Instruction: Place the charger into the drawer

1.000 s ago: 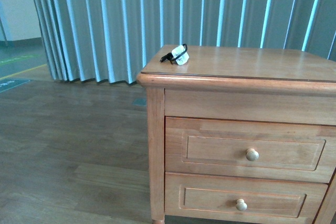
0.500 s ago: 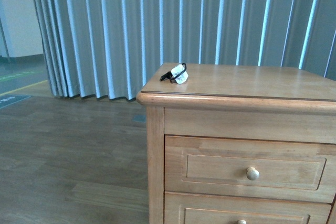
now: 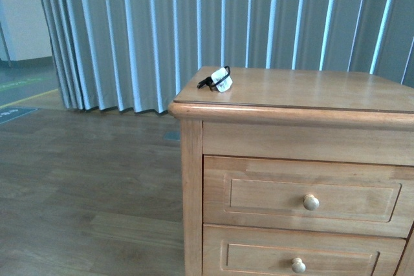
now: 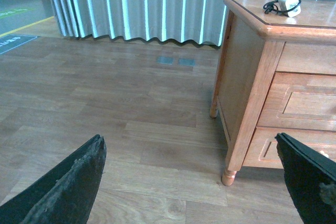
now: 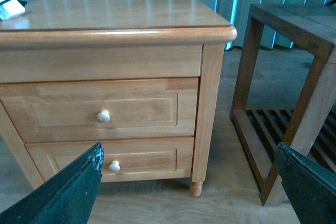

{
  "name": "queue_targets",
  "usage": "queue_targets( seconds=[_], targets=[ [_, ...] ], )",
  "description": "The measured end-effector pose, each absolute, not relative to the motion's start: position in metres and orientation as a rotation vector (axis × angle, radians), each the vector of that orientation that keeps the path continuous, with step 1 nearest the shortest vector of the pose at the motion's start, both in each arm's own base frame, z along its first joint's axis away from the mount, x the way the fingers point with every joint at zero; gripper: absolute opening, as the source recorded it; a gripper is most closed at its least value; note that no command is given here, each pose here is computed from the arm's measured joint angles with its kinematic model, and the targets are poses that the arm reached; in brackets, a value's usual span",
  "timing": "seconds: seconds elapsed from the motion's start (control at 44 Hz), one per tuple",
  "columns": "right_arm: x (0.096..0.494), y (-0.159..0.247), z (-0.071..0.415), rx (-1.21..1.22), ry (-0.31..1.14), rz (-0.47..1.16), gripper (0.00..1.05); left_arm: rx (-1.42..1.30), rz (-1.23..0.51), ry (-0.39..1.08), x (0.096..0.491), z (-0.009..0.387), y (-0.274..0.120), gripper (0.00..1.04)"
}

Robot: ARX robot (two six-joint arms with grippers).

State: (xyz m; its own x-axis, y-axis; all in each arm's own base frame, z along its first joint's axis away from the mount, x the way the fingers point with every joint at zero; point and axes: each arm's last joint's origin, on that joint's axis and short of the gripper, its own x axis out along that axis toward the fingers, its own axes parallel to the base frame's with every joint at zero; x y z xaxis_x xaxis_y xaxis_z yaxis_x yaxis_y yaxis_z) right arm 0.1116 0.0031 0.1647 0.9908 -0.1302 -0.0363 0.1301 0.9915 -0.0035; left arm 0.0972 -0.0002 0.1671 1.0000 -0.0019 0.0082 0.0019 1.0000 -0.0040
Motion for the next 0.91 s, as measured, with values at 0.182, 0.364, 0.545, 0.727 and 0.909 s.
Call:
queue_targets(
  seconds=[0.182, 0.364, 0.545, 0.727, 0.909],
  targets=[
    [0.133, 0.013, 0.163, -0.012, 0.110, -0.124, 0.96, -0.004, -0.002, -0.008, 0.097, 0.167, 0.000, 0.99],
    [0.165, 0.025, 0.161, -0.030, 0.160, -0.083, 0.96, -0.004, -0.002, -0.008, 0.097, 0.167, 0.000, 0.99],
    [0.201, 0.037, 0.152, -0.070, 0.215, -0.019, 0.96, -0.004, -0.002, -0.008, 0.097, 0.167, 0.000, 0.99],
    [0.246, 0.051, 0.133, -0.122, 0.276, 0.029, 0.96, -0.004, -0.002, -0.008, 0.097, 0.167, 0.000, 0.99],
    [0.289, 0.068, 0.110, -0.148, 0.311, 0.053, 0.96, -0.004, -0.002, -0.008, 0.097, 0.167, 0.000, 0.99]
  ],
)
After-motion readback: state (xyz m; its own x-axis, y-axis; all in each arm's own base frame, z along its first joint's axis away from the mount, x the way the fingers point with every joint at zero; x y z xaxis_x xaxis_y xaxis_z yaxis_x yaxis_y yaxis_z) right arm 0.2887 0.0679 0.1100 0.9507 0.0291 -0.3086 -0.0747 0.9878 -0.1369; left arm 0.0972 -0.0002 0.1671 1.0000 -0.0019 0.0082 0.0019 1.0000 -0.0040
